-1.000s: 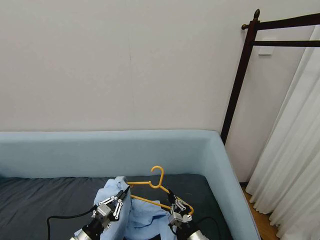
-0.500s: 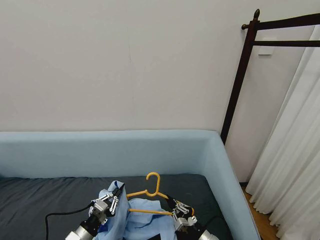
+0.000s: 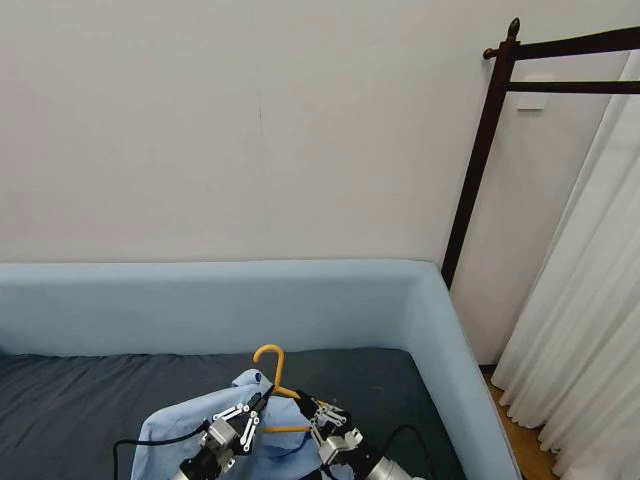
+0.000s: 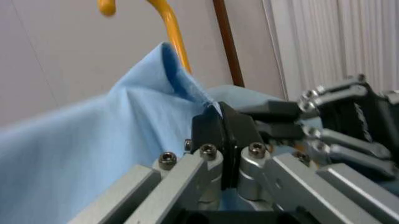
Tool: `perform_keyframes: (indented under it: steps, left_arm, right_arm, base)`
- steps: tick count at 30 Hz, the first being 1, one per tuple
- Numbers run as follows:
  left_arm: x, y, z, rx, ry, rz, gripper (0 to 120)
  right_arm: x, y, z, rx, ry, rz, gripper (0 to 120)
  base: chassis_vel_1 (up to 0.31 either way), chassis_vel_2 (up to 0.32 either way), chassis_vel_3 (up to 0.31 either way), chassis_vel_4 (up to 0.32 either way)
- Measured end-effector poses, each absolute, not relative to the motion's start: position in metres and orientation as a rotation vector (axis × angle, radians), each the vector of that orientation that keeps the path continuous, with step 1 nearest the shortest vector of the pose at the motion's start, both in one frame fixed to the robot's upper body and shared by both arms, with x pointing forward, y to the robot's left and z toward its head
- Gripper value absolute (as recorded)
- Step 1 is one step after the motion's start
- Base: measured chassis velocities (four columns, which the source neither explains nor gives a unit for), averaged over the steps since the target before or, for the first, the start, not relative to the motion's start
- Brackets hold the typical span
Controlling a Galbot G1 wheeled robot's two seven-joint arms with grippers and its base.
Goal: Pick up the clothes from the sofa and hang them on the clothes hanger.
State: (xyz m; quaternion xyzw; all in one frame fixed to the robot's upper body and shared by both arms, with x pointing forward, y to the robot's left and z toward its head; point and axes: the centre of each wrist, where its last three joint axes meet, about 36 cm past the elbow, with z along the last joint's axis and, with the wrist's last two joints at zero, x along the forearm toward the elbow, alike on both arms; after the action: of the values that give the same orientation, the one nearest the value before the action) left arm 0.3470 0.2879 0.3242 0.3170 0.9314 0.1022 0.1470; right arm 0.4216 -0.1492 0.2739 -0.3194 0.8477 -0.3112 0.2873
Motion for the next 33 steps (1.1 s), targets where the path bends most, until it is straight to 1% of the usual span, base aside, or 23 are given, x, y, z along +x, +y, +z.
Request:
perform_keyframes:
  steps: [6, 15, 22, 27, 33]
  left_arm:
    - [0.341, 0.289, 0.317, 0.926, 2.681, 0.297, 0]
    - [0.337, 0.296, 0.31, 0.955, 2.677, 0.326, 0]
    - [0.341, 0.304, 0.31, 0.917, 2.687, 0.351, 0]
    - [0.349, 0.309, 0.312, 0.826, 2.699, 0.375, 0]
    - [0.352, 0.313, 0.31, 0.781, 2.707, 0.417, 0]
  right_arm:
    - [0.43, -0.147, 0.285, -0.739, 2.329, -0.789, 4]
    - [0.443, -0.158, 0.307, -0.551, 2.365, -0.839, 4]
    - [0.445, -0.164, 0.315, -0.529, 2.357, -0.857, 4]
    - [0.443, -0.168, 0.314, -0.553, 2.354, -0.894, 4]
    - [0.439, -0.172, 0.318, -0.571, 2.368, -0.979, 4]
  base:
    - [0.0, 0.0, 0.0, 0.0]
    - [0.0, 0.0, 0.0, 0.0]
    - [0.0, 0.0, 0.0, 0.0]
    - [0.0, 0.0, 0.0, 0.0]
    - [0.0, 0.0, 0.0, 0.0]
